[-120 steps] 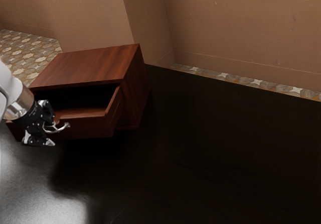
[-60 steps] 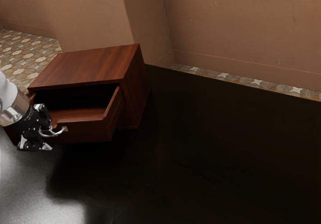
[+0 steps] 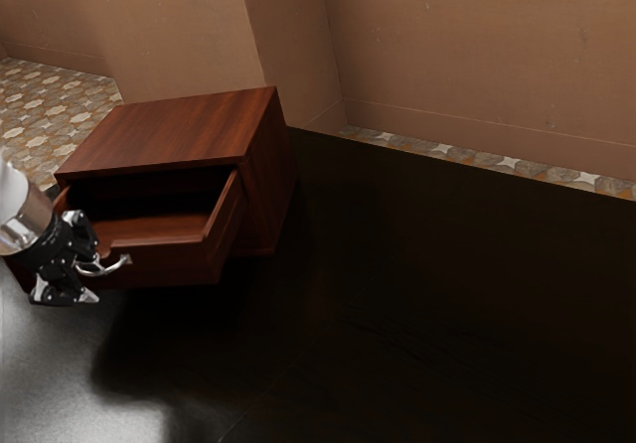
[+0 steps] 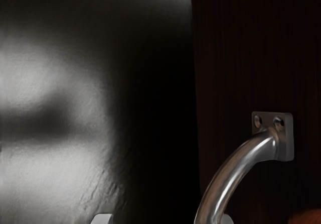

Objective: Pull the drawer handle with one arm to open the drawer

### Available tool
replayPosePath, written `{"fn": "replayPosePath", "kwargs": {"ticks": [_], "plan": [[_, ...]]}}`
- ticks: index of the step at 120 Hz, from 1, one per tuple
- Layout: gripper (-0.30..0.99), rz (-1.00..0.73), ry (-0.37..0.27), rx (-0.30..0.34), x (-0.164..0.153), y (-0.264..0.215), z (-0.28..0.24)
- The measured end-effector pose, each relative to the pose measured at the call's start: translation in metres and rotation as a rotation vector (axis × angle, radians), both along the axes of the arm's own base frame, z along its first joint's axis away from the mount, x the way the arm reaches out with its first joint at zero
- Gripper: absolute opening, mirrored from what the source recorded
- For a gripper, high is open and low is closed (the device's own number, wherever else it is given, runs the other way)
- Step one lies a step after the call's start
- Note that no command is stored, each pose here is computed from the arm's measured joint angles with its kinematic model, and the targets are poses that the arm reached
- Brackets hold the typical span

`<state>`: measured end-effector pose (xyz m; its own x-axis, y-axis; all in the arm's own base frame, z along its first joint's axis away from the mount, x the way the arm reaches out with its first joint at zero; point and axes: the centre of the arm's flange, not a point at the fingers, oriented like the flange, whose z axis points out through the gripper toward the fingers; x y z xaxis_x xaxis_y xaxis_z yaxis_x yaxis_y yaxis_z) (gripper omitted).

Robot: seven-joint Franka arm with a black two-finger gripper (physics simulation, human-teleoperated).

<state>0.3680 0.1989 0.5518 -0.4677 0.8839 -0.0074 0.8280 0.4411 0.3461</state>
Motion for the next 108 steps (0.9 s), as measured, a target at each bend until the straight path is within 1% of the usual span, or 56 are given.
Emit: {"fn": "replayPosePath", "kwargs": {"ticks": [24, 45, 62, 82, 86, 91, 97, 101, 108], "plan": [[0.19, -0.005, -0.004, 0.002, -0.001, -0.003, 0.002], [0.19, -0.014, -0.008, 0.021, -0.002, -0.005, 0.007], [0.19, -0.035, -0.020, 0.064, -0.002, -0.009, 0.020], [0.20, -0.064, -0.071, 0.155, -0.004, -0.018, 0.063], [0.22, -0.079, -0.088, 0.170, 0.001, -0.023, 0.080], [0.30, -0.116, -0.123, 0.179, 0.023, -0.034, 0.139], [0.38, -0.155, -0.153, 0.141, 0.045, -0.052, 0.211], [0.43, -0.194, -0.144, 0.107, 0.049, -0.070, 0.237], [0.49, -0.254, -0.089, 0.056, 0.046, -0.095, 0.252]]}}
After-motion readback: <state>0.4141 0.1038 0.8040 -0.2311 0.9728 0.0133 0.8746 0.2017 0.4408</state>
